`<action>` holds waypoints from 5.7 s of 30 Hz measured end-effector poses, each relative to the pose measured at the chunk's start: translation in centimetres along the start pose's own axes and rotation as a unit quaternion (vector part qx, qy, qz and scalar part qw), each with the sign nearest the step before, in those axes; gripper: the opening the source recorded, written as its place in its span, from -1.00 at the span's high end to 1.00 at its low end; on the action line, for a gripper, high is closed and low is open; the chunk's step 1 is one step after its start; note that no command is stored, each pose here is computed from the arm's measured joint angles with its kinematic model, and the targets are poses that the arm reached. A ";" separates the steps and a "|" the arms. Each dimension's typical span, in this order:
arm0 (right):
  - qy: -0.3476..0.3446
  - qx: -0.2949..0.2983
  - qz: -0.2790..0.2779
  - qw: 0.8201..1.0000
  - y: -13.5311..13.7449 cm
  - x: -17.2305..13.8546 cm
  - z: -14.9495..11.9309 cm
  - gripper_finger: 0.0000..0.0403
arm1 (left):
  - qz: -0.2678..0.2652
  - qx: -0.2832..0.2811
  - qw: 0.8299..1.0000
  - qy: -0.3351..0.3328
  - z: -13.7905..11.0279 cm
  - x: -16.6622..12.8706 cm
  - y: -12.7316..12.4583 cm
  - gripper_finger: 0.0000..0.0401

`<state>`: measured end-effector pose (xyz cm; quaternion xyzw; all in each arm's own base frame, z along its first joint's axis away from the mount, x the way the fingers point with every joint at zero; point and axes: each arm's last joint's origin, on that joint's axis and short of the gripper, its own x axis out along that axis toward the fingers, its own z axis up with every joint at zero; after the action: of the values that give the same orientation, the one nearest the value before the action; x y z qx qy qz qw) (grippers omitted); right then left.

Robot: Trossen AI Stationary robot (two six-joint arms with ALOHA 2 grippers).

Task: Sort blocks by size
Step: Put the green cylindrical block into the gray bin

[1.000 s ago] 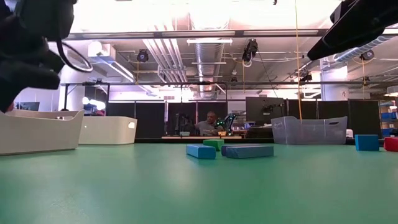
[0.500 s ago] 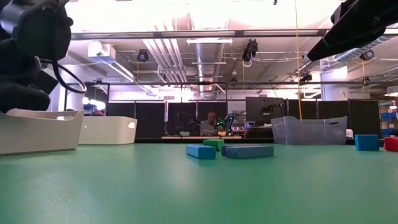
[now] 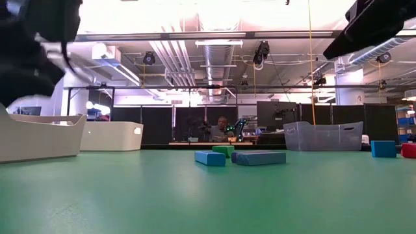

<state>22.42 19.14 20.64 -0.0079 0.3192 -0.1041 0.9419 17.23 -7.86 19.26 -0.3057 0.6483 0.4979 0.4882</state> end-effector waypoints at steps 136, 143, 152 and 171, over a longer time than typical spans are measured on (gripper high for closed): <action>-0.269 -0.107 0.164 0.943 1.1 -0.6 5.2 0.39 | -0.387 0.274 0.480 -0.738 -7.6 -9.0 -23.6 -0.32; -0.277 -0.107 0.153 0.942 1.2 -0.4 5.2 0.39 | -0.378 0.286 0.484 -0.736 -7.9 -10.0 -24.5 -0.22; -0.275 -0.111 0.154 0.942 1.2 -0.4 5.2 0.39 | -0.381 0.284 0.489 -0.732 -7.8 -9.9 -24.3 0.45; -0.115 -0.045 0.098 0.988 -0.3 -0.3 2.3 -0.77 | -0.149 0.238 0.900 -0.334 -5.4 -10.5 -10.3 0.45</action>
<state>23.50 18.78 22.68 -0.0313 0.2125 0.0046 0.9767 28.09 -17.16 25.69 -0.0892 0.4932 0.3229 0.8028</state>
